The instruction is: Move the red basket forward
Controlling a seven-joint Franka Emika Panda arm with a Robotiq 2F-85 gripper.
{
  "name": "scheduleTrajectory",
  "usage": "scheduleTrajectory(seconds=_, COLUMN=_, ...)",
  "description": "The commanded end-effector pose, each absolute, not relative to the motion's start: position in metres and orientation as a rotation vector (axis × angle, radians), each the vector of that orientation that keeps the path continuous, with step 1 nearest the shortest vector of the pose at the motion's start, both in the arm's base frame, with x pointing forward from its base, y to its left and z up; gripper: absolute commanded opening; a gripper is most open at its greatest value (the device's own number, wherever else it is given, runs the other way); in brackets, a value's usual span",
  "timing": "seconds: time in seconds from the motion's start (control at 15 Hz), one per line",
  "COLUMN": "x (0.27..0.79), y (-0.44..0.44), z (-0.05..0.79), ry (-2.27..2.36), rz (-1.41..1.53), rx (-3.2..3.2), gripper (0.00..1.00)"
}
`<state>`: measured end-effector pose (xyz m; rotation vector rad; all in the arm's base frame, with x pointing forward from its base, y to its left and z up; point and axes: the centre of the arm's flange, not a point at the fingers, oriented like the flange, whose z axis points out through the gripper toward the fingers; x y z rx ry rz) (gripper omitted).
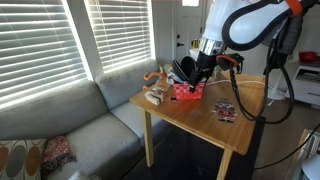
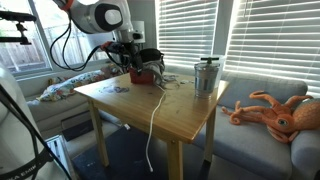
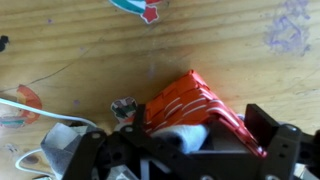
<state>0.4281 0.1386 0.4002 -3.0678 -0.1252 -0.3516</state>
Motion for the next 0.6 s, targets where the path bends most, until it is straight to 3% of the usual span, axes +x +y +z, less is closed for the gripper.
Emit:
scheduleTrajectory(seconds=0.0, x=0.442, y=0.140, z=0.398, ry=-0.126, rz=-0.429, rx=-3.011, gripper=1.00)
scheduleTrajectory(seconds=0.53, x=0.471, y=0.145, z=0.398, ry=-0.102, rz=-0.554, rx=-2.972, gripper=1.00)
